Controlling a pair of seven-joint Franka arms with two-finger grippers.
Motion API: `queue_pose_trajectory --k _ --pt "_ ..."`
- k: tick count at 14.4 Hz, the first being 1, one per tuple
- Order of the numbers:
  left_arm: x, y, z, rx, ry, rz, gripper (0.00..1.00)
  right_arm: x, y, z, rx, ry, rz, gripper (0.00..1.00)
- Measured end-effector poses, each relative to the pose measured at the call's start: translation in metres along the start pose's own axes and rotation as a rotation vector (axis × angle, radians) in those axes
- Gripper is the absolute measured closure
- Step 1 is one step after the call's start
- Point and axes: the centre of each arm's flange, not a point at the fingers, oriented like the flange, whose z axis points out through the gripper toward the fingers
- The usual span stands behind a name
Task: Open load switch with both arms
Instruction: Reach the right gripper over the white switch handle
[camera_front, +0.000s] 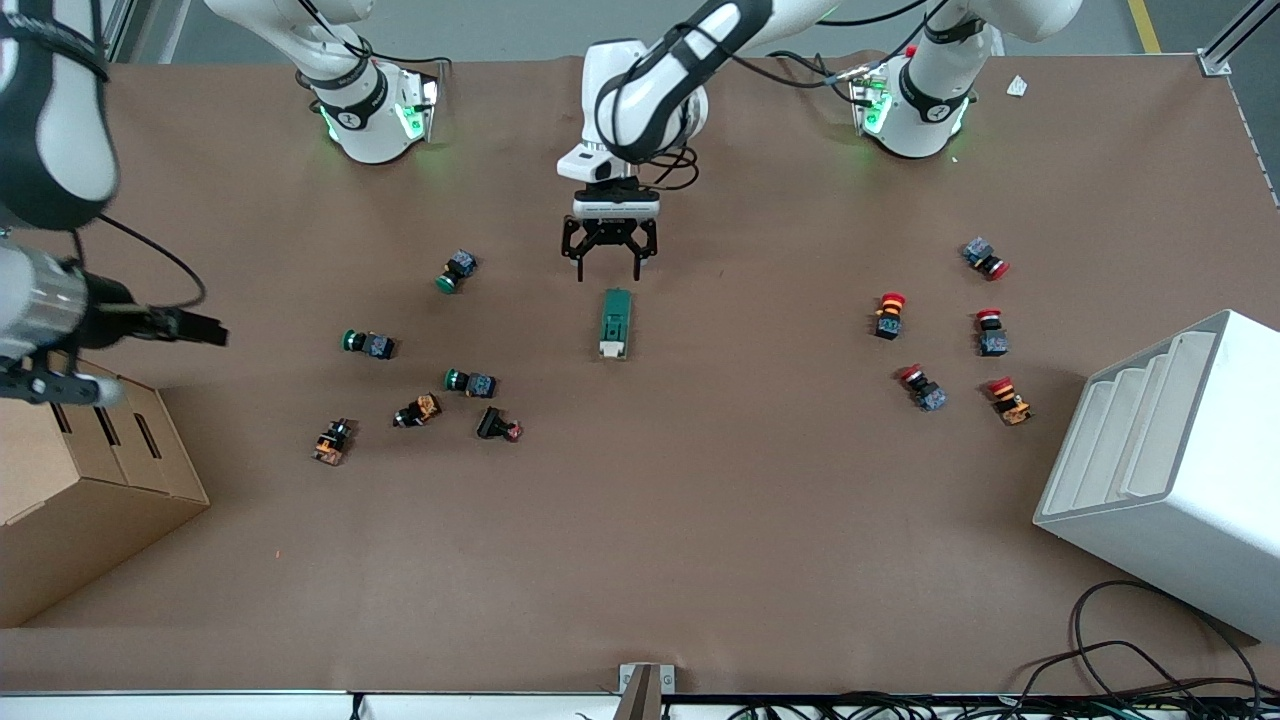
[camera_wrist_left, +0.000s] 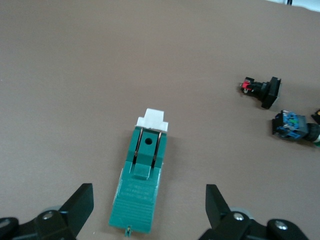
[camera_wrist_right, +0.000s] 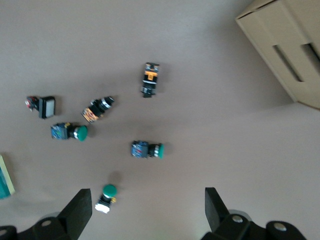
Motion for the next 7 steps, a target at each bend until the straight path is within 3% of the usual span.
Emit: queue_pose_trajectory --k 3,7 --pt "-0.036 -0.011 0.016 0.025 0.080 0.063 0.01 0.010 -0.068 0.043 -0.028 -0.024 0.151 0.00" --pt "-0.065 -0.025 0.034 0.057 0.219 0.151 0.00 -0.004 -0.166 0.086 -0.065 -0.035 0.403 0.00"
